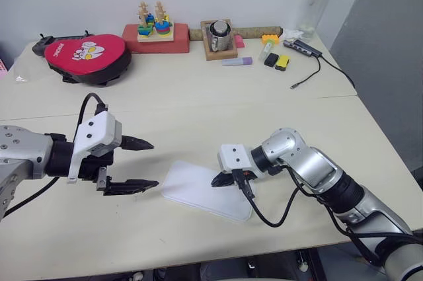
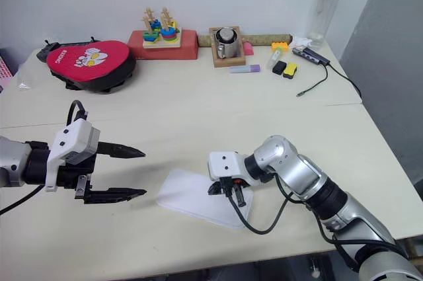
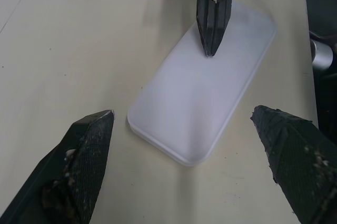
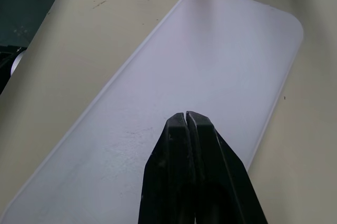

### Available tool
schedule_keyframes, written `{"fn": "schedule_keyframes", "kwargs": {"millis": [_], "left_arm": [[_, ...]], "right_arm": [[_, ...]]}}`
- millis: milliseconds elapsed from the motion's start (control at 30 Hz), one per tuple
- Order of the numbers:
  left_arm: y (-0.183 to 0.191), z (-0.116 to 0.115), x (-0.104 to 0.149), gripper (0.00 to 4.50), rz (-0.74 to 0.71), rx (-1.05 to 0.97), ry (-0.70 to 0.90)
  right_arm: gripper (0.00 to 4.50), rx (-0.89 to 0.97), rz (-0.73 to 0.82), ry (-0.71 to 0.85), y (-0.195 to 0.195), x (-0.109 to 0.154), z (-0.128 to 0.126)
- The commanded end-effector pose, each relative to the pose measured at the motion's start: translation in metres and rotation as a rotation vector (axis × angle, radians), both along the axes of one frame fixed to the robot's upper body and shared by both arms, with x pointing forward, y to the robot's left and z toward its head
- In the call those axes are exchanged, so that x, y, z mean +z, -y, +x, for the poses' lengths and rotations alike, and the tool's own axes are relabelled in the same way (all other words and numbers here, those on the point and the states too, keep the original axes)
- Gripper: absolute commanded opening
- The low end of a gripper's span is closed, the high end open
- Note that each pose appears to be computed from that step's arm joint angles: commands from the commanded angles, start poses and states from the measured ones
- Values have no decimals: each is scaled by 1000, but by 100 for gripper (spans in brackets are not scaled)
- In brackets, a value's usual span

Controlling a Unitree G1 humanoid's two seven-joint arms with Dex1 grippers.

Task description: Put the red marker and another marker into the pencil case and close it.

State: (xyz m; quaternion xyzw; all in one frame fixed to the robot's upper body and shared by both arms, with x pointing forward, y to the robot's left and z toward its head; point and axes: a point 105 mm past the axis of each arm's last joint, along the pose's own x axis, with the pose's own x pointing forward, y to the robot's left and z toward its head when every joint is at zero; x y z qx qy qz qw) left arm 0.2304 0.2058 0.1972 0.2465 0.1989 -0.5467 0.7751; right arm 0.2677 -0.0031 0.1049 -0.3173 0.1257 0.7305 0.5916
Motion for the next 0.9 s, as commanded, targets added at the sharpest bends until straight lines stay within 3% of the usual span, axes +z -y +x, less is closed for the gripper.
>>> {"fn": "schedule_keyframes", "kwargs": {"millis": [33, 267, 367, 467, 700, 900], "left_arm": [[-1, 3, 8, 450, 22, -4, 37], [2, 12, 0, 450, -60, 70, 79], [4, 26, -3, 450, -161, 199, 183], [2, 35, -8, 450, -217, 333, 246], [-19, 33, -25, 450, -385, 742, 351], [-42, 31, -36, 450, -489, 1086, 443]], "right_arm": [[2, -60, -83, -22, 10, -23, 6], [2, -43, 24, 3, 3, 21, 4], [2, -86, 120, 3, 4, 55, 9], [2, -154, 178, -35, 11, 67, 13], [2, -480, 393, -42, 48, 77, 28], [2, -876, 523, -25, 78, 51, 47]]}}
